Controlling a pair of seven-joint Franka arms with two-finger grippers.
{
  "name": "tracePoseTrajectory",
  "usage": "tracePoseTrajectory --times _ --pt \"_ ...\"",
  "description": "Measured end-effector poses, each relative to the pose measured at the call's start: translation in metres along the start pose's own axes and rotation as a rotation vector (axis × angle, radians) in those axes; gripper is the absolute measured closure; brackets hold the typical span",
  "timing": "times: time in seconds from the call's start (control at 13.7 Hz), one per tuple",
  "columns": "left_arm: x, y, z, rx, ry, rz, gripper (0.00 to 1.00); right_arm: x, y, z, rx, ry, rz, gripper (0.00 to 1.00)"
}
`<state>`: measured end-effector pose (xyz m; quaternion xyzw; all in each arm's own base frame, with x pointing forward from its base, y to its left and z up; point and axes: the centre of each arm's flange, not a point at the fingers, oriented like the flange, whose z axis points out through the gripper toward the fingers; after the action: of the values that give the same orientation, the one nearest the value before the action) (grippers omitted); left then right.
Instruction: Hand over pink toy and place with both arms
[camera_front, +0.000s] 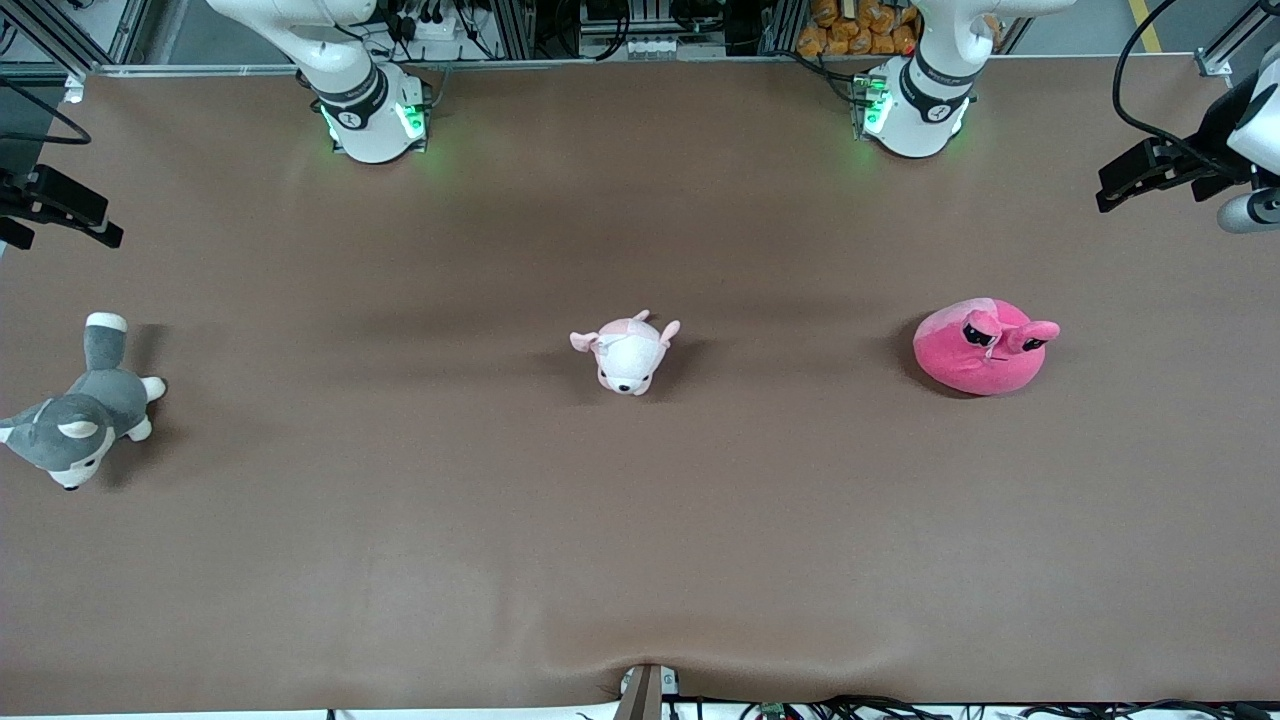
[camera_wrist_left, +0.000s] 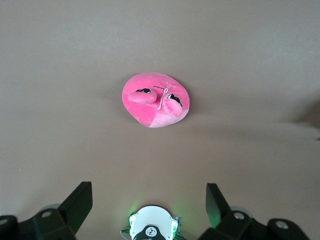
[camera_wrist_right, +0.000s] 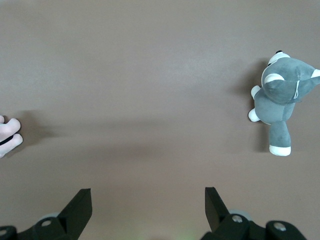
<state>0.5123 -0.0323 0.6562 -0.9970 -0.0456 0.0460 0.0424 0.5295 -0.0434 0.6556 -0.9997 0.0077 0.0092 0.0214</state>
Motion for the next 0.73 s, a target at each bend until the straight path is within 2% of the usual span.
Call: tracePoseTrajectory --times 0.29,0.73 --pt "0.0037 0.0035 0.0047 0.002 -0.006 -0.047 0.0 0.0 -0.0003 0.0 0.0 0.0 -0.001 0.0" --pt "0.0075 0.0045 0.01 0.004 -0.013 -0.052 0.0 0.0002 -0.0007 0.0003 0.0 -0.001 -0.001 0.0"
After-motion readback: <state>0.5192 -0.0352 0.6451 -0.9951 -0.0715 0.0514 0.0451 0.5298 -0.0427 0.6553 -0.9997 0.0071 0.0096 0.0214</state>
